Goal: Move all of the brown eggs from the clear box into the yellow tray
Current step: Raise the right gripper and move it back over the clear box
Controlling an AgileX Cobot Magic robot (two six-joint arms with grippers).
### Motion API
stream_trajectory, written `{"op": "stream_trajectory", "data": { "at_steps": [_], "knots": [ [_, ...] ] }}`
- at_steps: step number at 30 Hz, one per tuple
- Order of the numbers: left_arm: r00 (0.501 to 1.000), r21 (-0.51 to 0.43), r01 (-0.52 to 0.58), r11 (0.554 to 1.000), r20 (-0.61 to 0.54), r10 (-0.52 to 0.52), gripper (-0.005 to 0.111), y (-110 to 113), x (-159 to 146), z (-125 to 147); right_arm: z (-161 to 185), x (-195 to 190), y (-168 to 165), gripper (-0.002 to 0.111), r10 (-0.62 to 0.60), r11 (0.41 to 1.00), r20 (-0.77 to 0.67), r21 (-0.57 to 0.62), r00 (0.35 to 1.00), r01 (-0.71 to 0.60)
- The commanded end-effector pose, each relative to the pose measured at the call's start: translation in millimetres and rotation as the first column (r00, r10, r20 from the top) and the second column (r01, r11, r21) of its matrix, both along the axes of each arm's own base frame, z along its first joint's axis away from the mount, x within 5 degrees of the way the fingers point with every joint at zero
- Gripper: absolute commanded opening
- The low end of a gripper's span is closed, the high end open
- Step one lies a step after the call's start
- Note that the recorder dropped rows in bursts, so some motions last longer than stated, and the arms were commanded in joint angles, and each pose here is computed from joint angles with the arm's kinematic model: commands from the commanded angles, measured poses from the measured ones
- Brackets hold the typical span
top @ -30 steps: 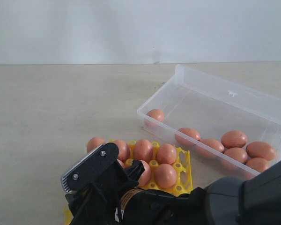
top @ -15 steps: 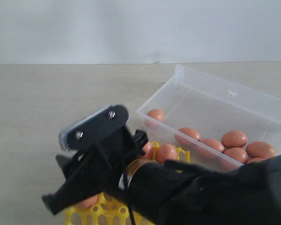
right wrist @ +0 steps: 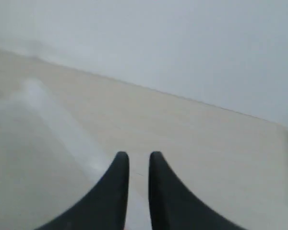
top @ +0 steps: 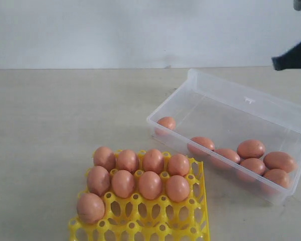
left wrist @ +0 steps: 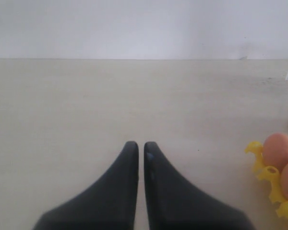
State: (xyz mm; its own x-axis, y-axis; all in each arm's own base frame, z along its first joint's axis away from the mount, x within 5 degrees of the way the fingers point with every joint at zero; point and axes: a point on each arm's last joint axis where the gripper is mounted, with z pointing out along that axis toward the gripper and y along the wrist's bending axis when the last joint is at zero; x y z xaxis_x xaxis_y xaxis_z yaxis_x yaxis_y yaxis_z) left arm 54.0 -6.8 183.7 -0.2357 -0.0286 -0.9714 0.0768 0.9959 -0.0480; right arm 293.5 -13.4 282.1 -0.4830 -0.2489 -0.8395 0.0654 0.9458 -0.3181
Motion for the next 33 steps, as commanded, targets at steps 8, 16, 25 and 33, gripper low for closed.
{"op": "stream_trajectory", "data": {
  "at_steps": [8,16,25,33],
  "knots": [
    [1.0,-0.015,0.001,1.0,0.015,-0.001,0.004,-0.3,0.0,1.9,-32.2,-26.9,-63.9,0.0,-0.386,0.91,-0.161,-0.227,0.908,0.346],
    [1.0,-0.015,0.001,1.0,0.015,-0.001,0.004,-0.3,0.0,1.9,-7.2,-7.6,-114.1,0.0,-0.807,0.549,0.173,0.571,0.564,0.611],
    [1.0,-0.015,0.001,1.0,0.015,-0.001,0.004,-0.3,0.0,1.9,71.3,15.7,-96.4,0.0,-0.189,0.954,0.49,0.296,0.851,0.042],
    [1.0,-0.015,0.001,1.0,0.015,-0.001,0.004,-0.3,0.0,1.9,29.0,-14.0,-19.9,0.0,0.273,0.96,0.103,0.04,0.956,-0.279]
  ]
}}
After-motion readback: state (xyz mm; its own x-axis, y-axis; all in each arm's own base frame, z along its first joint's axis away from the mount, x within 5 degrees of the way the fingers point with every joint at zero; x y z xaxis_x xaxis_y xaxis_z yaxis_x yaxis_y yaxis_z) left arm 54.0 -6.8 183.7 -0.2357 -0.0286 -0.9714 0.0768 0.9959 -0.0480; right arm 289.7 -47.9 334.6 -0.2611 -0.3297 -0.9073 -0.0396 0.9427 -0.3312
